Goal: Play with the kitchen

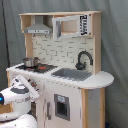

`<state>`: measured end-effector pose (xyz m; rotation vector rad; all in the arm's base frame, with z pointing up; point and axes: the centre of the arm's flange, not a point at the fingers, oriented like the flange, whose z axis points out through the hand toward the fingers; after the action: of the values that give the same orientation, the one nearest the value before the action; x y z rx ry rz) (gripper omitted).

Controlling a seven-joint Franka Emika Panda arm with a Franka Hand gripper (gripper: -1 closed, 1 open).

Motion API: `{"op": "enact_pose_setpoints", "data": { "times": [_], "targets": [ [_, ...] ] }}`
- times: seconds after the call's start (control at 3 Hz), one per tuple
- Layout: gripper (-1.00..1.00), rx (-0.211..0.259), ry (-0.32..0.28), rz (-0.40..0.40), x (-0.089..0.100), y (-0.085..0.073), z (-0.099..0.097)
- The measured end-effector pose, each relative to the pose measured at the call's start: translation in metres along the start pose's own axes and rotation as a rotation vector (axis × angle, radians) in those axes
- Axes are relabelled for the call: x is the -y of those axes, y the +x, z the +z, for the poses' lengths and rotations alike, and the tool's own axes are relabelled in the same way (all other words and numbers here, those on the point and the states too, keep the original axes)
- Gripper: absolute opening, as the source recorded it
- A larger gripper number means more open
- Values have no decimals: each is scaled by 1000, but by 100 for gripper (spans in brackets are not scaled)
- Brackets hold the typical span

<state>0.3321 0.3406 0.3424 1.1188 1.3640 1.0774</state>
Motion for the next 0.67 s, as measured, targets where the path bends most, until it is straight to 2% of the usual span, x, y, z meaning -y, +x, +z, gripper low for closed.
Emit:
{"op": "enact_pose_setpoints", "data": {
  "times": [0.33, 0.67],
  "targets": [
    [100, 1, -5, 48, 0, 9, 15],
    [100, 2, -5, 48, 0, 9, 16]
  ]
}}
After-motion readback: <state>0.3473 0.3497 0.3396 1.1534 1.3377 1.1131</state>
